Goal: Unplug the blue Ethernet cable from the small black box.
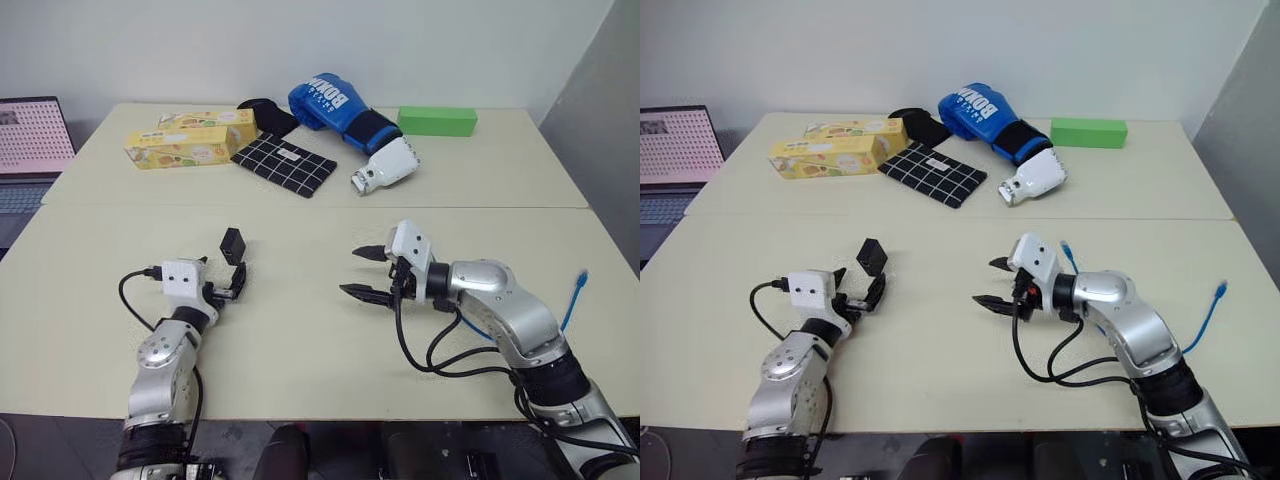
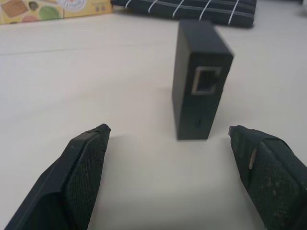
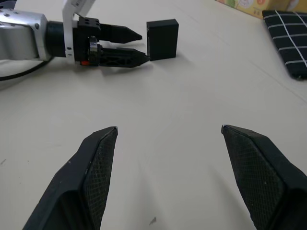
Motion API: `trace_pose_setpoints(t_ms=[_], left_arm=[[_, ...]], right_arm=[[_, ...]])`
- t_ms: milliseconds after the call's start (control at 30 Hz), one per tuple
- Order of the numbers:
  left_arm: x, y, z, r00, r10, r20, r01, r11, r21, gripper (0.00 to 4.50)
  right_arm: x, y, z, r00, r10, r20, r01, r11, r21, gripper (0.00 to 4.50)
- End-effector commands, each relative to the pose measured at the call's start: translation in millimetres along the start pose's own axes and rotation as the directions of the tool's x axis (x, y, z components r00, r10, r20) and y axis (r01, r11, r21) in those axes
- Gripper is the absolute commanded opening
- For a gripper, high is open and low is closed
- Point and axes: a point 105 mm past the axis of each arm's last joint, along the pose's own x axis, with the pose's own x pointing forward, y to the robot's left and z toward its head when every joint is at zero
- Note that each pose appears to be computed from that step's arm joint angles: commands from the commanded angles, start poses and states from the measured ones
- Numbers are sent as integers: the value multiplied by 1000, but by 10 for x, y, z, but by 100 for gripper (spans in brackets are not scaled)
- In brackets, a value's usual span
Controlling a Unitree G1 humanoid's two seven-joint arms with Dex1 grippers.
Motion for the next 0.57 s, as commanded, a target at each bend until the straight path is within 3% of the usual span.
trace_pose_setpoints(t_ms=[33, 433, 567], left_arm=[[-166, 57, 325, 998, -61, 21, 60, 996, 59, 422], [-473, 231, 736, 952, -296, -76, 303, 946, 112, 422], [-476, 266, 773, 946, -311, -92, 320, 941, 112, 422]], right_arm=[[-297, -108, 111, 998, -53, 23, 53, 999, 2, 367], [-1105, -580, -46, 966, -216, -143, 224, 973, 49, 367], [-1173, -659, -24, 958, -241, -154, 249, 968, 37, 367]])
